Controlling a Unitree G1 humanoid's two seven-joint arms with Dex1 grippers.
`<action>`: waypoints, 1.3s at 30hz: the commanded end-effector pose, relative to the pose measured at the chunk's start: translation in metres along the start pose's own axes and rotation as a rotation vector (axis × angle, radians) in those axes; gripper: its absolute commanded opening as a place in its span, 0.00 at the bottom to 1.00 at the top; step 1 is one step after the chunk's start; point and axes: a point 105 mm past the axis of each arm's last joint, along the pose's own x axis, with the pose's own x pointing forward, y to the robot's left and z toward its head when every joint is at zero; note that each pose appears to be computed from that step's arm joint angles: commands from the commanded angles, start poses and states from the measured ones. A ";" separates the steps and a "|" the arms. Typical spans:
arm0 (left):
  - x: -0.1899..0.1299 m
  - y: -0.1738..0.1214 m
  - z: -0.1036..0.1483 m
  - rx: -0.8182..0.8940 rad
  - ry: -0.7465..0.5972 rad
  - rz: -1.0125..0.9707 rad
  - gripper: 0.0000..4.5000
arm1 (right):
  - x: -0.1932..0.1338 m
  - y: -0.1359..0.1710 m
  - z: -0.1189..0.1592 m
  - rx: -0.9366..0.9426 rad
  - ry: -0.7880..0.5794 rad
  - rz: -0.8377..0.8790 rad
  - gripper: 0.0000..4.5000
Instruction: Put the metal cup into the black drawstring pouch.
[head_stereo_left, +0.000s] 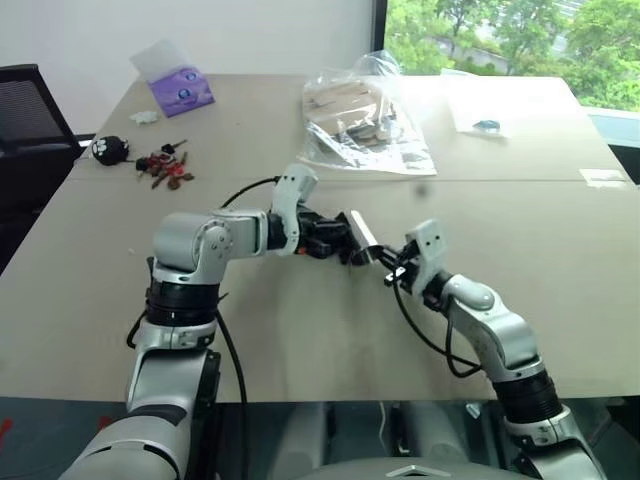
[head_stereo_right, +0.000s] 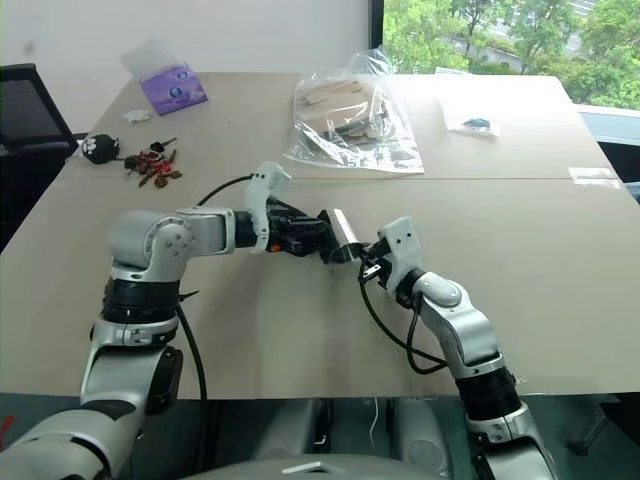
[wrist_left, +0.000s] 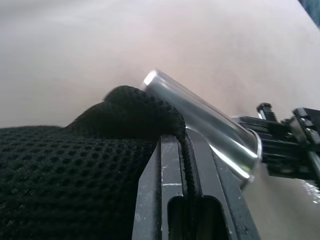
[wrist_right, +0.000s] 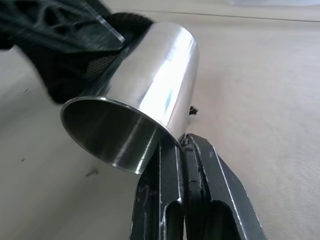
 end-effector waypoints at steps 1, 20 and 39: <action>-0.001 0.002 0.012 0.058 -0.043 0.018 0.00 | 0.002 0.001 0.012 -0.089 -0.023 0.015 0.01; -0.002 0.010 0.019 0.125 -0.085 0.021 0.00 | 0.023 -0.016 0.035 -0.141 -0.098 -0.036 0.16; -0.012 -0.005 0.027 0.155 -0.130 -0.159 0.00 | 0.036 -0.003 0.023 -0.219 -0.019 0.066 0.01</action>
